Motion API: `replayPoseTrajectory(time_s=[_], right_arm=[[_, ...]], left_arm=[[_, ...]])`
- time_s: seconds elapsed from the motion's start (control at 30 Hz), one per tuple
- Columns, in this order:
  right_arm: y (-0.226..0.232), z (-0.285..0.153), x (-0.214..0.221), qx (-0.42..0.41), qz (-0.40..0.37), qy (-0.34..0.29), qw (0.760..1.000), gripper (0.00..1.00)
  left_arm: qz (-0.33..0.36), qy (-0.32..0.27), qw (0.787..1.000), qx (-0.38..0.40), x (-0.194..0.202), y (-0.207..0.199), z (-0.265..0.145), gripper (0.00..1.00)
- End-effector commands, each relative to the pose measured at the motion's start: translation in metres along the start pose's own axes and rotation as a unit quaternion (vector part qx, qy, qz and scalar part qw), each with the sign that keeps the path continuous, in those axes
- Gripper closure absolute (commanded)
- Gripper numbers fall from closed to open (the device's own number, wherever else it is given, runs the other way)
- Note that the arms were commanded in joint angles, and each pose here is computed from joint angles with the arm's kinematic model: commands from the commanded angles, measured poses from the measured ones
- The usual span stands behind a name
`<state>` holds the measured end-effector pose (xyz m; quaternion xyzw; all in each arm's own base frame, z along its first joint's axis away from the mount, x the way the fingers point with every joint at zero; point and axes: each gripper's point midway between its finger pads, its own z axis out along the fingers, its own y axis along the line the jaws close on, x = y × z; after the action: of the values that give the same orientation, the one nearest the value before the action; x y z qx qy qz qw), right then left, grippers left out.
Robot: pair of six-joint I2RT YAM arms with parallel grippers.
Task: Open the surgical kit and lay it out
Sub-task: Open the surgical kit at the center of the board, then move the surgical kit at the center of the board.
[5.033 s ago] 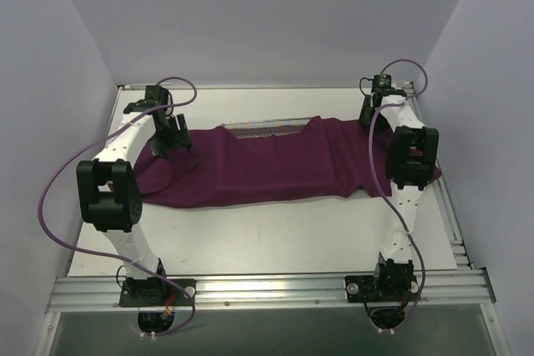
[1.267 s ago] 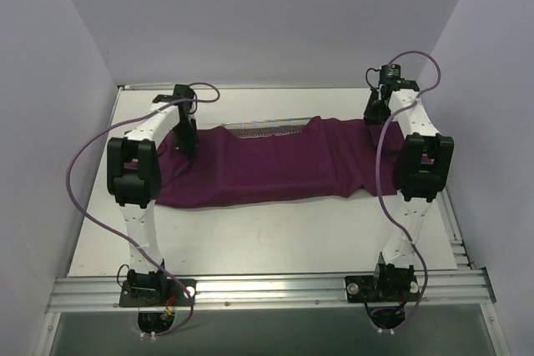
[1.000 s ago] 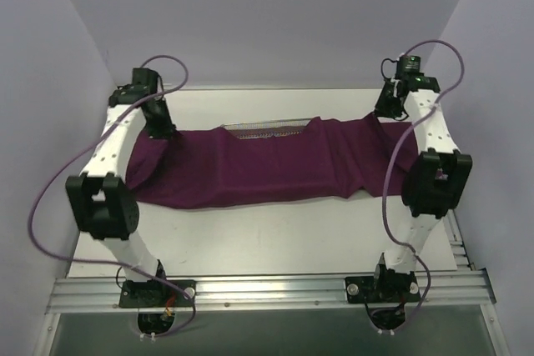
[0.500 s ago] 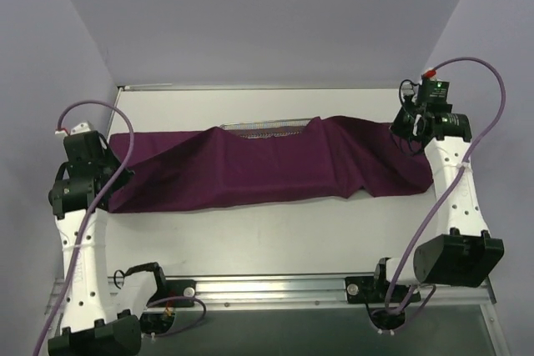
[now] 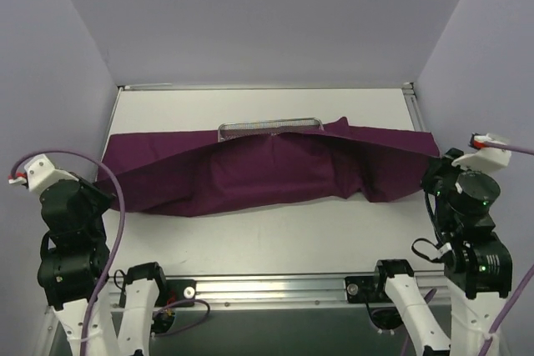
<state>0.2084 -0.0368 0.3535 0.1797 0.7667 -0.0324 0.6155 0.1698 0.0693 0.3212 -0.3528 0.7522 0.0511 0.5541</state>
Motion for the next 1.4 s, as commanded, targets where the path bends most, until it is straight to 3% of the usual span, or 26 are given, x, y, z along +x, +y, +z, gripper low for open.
replayPoseTrajectory(time_s=[0.0,0.17,0.3,0.4,0.47,0.5,0.53,0.6,0.7,0.77,0.8,0.83,0.87,0.93,0.97,1.03,1.07,1.13,1.17,1.23,1.37], right_arm=[[-0.033,-0.022,-0.015,0.069,0.013,-0.067,0.995,0.93],[-0.047,-0.055,-0.015,0.076,0.039,-0.088,0.992,0.87],[-0.061,-0.078,-0.014,0.088,0.048,-0.097,0.99,0.82],[-0.067,-0.099,-0.008,0.07,0.069,-0.097,0.99,0.83],[-0.073,-0.109,-0.006,0.059,0.099,-0.104,0.988,0.81],[-0.073,-0.11,-0.002,0.053,0.102,-0.096,0.989,0.66],[-0.07,-0.107,0.001,0.035,0.107,-0.088,0.99,0.6],[-0.05,-0.093,0.005,-0.002,0.117,-0.062,0.991,0.54],[0.005,-0.043,0.024,-0.05,0.081,0.0,0.995,0.49],[0.041,-0.005,0.047,-0.05,0.041,0.056,0.996,0.49],[0.064,0.009,0.04,-0.076,0.032,0.049,0.995,0.5],[0.073,0.021,0.042,-0.072,0.027,0.055,0.996,0.51],[0.088,0.042,0.048,-0.06,0.009,0.077,0.995,0.58],[0.11,0.065,0.046,-0.063,-0.007,0.081,0.995,0.67],[0.123,0.085,0.055,-0.058,-0.025,0.1,0.993,0.77],[0.135,0.109,0.063,-0.064,-0.024,0.128,0.989,0.85],[0.14,0.13,0.08,-0.063,-0.028,0.161,0.985,0.95],[0.123,0.165,0.088,-0.052,0.019,0.188,0.981,1.0],[0.125,0.181,0.114,-0.066,0.03,0.236,0.969,1.0],[0.105,0.205,0.13,-0.048,0.051,0.269,0.961,1.0],[0.075,0.243,0.182,-0.025,0.07,0.351,0.933,1.0]], left_arm=[[-0.021,-0.102,0.995,-0.003,-0.041,0.009,-0.026,0.92],[-0.04,-0.154,0.987,-0.021,-0.028,0.037,-0.039,0.82],[-0.07,-0.152,0.985,-0.046,-0.005,0.058,-0.041,0.79],[-0.087,-0.17,0.98,-0.063,-0.013,0.068,-0.052,0.78],[-0.102,-0.188,0.974,-0.073,-0.021,0.075,-0.06,0.66],[-0.116,-0.2,0.97,-0.072,-0.027,0.076,-0.066,0.54],[-0.123,-0.204,0.968,-0.074,-0.029,0.077,-0.068,0.38],[-0.128,-0.209,0.968,-0.048,-0.035,0.066,-0.068,0.33],[-0.131,-0.185,0.974,0.008,-0.033,0.035,-0.056,0.13],[-0.125,-0.133,0.98,0.072,-0.019,-0.001,-0.03,0.1],[-0.13,-0.11,0.98,0.1,-0.013,-0.017,-0.019,0.13],[-0.124,-0.067,0.984,0.105,0.001,-0.029,0.006,0.23],[-0.133,-0.041,0.978,0.155,0.003,-0.053,0.012,0.29],[-0.137,0.019,0.977,0.162,0.013,-0.073,0.045,0.47],[-0.135,0.049,0.973,0.181,0.019,-0.085,0.051,0.63],[-0.126,0.125,0.969,0.173,0.039,-0.098,0.085,0.72],[-0.112,0.144,0.966,0.181,0.038,-0.106,0.09,0.87],[-0.106,0.232,0.949,0.186,0.068,-0.12,0.118,0.9],[-0.095,0.25,0.944,0.194,0.07,-0.125,0.124,0.94],[-0.09,0.311,0.931,0.169,0.095,-0.124,0.147,0.98],[-0.081,0.349,0.925,0.125,0.109,-0.12,0.18,0.98]])
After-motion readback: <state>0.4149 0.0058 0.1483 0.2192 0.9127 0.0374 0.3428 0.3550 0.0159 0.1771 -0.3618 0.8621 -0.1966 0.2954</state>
